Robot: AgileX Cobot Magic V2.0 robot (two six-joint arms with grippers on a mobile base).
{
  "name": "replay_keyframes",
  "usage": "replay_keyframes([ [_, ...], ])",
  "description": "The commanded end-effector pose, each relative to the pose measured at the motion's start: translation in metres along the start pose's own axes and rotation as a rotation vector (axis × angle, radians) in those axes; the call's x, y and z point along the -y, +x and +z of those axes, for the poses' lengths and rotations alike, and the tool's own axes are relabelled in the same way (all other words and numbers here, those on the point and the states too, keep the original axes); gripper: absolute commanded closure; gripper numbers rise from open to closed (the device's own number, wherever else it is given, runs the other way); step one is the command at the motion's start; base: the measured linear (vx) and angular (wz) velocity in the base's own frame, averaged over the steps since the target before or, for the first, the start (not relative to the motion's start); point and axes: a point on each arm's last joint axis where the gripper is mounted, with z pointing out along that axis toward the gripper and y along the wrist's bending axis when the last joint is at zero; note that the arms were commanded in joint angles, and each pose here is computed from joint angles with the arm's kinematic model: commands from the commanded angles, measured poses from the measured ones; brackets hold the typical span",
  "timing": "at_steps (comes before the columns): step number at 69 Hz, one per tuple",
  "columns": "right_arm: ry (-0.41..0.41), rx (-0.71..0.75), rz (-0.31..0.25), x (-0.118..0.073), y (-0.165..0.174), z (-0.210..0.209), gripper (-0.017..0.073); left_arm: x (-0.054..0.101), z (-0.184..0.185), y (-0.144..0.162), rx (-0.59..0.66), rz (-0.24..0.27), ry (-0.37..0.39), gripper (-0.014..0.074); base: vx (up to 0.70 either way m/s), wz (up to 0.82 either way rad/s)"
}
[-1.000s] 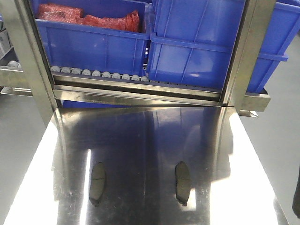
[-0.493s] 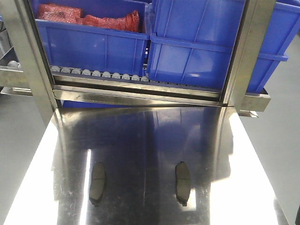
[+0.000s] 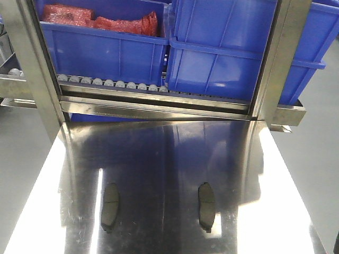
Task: Move and align brake pads A on conveyor
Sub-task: 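Lift the grasped brake pad with the right gripper and withdraw, then turn the base away from the shelf holding both brake pads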
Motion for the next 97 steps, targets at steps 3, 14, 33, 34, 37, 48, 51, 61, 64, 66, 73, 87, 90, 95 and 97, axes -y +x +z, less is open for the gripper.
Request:
replay_keyframes([
  [3, -0.003, 0.119, -0.012, -0.0006, -0.0170, -0.0040, 0.0566, 0.0017, -0.0045, -0.0168, 0.116, 0.001, 0.016, 0.0600, 0.00, 0.00],
  [14, -0.003, 0.119, -0.012, -0.0006, -0.0170, -0.0040, 0.0566, 0.0017, -0.0045, -0.0168, 0.116, 0.001, 0.016, 0.0600, 0.00, 0.00],
  [33, -0.003, 0.118, -0.012, -0.0006, -0.0169, -0.0040, 0.0566, 0.0017, -0.0045, -0.0168, 0.116, 0.001, 0.016, 0.0600, 0.00, 0.00],
  [34, -0.003, 0.118, -0.012, -0.0006, -0.0169, -0.0040, 0.0566, 0.0017, -0.0045, -0.0168, 0.116, 0.001, 0.016, 0.0600, 0.00, 0.00],
  [37, -0.003, 0.118, -0.012, -0.0006, -0.0169, -0.0040, 0.0566, 0.0017, -0.0045, -0.0168, 0.116, 0.001, 0.016, 0.0600, 0.00, 0.00],
  [48, -0.003, 0.118, -0.012, -0.0006, -0.0169, -0.0040, 0.0566, 0.0017, -0.0045, -0.0168, 0.116, 0.001, 0.016, 0.0600, 0.00, 0.00],
  [51, -0.003, 0.118, -0.012, -0.0006, -0.0169, -0.0040, 0.0566, 0.0017, -0.0045, -0.0168, 0.116, 0.001, 0.016, 0.0600, 0.00, 0.00],
  [61, -0.003, 0.118, -0.012, -0.0006, -0.0169, -0.0040, 0.0566, 0.0017, -0.0045, -0.0168, 0.116, 0.001, 0.016, 0.0600, 0.00, 0.01],
  [64, -0.003, 0.118, -0.012, -0.0006, -0.0169, -0.0040, 0.0566, 0.0017, -0.0045, -0.0168, 0.116, 0.001, 0.016, 0.0600, -0.01, 0.03],
  [66, -0.003, 0.118, -0.012, -0.0006, -0.0169, -0.0040, 0.0566, 0.0017, -0.0045, -0.0168, 0.116, 0.001, 0.016, 0.0600, -0.01, 0.03],
  [73, -0.003, 0.118, -0.012, -0.0006, -0.0169, -0.0040, 0.0566, 0.0017, -0.0045, -0.0168, 0.116, 0.001, 0.016, 0.0600, -0.01, 0.03],
  [87, -0.003, 0.118, -0.012, -0.0006, -0.0169, -0.0040, 0.0566, 0.0017, -0.0045, -0.0168, 0.116, 0.001, 0.016, 0.0600, -0.02, 0.07],
  [90, -0.003, 0.118, -0.012, -0.0006, -0.0169, -0.0040, 0.0566, 0.0017, -0.0045, -0.0168, 0.116, 0.001, 0.016, 0.0600, -0.03, 0.14],
  [95, -0.003, 0.118, -0.012, -0.0006, -0.0169, -0.0040, 0.0566, 0.0017, -0.0045, -0.0168, 0.116, 0.001, 0.016, 0.0600, -0.04, 0.16],
  [97, -0.003, 0.118, -0.012, -0.0006, -0.0169, -0.0040, 0.0566, 0.0017, -0.0045, -0.0168, 0.116, 0.001, 0.016, 0.0600, -0.05, 0.20],
])
